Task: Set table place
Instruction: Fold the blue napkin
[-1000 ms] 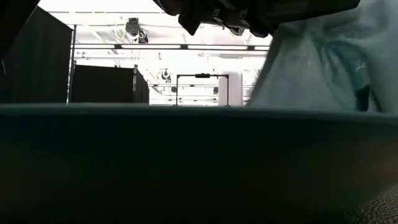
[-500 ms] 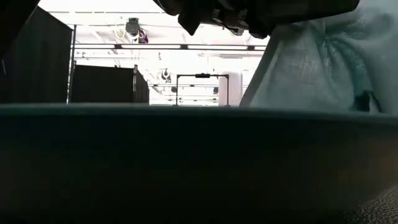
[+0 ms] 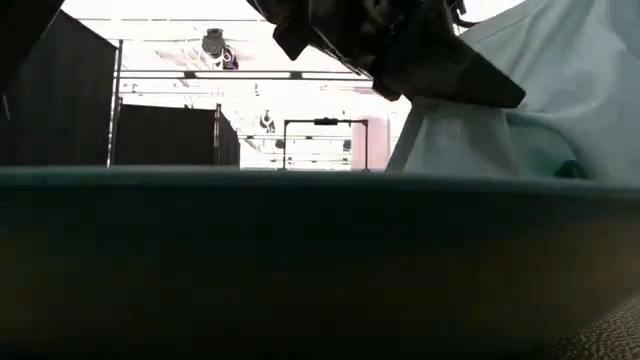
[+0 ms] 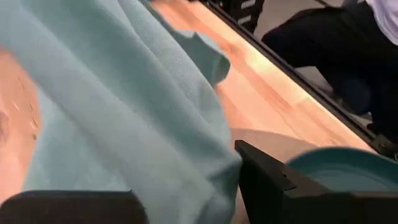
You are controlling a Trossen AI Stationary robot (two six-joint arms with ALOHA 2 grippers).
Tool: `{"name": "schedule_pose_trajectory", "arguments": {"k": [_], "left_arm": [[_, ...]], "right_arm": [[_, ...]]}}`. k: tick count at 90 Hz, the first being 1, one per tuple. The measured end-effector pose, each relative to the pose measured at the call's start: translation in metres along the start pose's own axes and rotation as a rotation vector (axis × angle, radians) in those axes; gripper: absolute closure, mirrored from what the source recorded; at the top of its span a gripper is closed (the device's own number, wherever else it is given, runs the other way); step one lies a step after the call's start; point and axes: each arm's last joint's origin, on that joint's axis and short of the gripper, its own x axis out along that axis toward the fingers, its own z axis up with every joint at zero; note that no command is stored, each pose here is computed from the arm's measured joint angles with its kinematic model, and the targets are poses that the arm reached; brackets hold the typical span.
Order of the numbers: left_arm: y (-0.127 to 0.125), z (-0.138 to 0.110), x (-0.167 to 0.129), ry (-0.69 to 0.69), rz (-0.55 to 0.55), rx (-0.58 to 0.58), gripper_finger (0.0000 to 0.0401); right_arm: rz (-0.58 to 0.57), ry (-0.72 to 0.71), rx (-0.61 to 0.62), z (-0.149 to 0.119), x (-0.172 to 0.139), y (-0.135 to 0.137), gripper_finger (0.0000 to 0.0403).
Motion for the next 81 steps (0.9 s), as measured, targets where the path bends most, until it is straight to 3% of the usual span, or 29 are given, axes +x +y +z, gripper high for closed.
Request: {"name": "schedule_pose_trajectory", "arguments": {"k": [81], "left_arm": [[0.0, -0.014, -0.001, 0.16, 0.073, -0.054, 0.0318]], "right_arm": [[0.017, 0.049, 0.015, -0.003, -0.001, 0.001, 0.0403]]}}
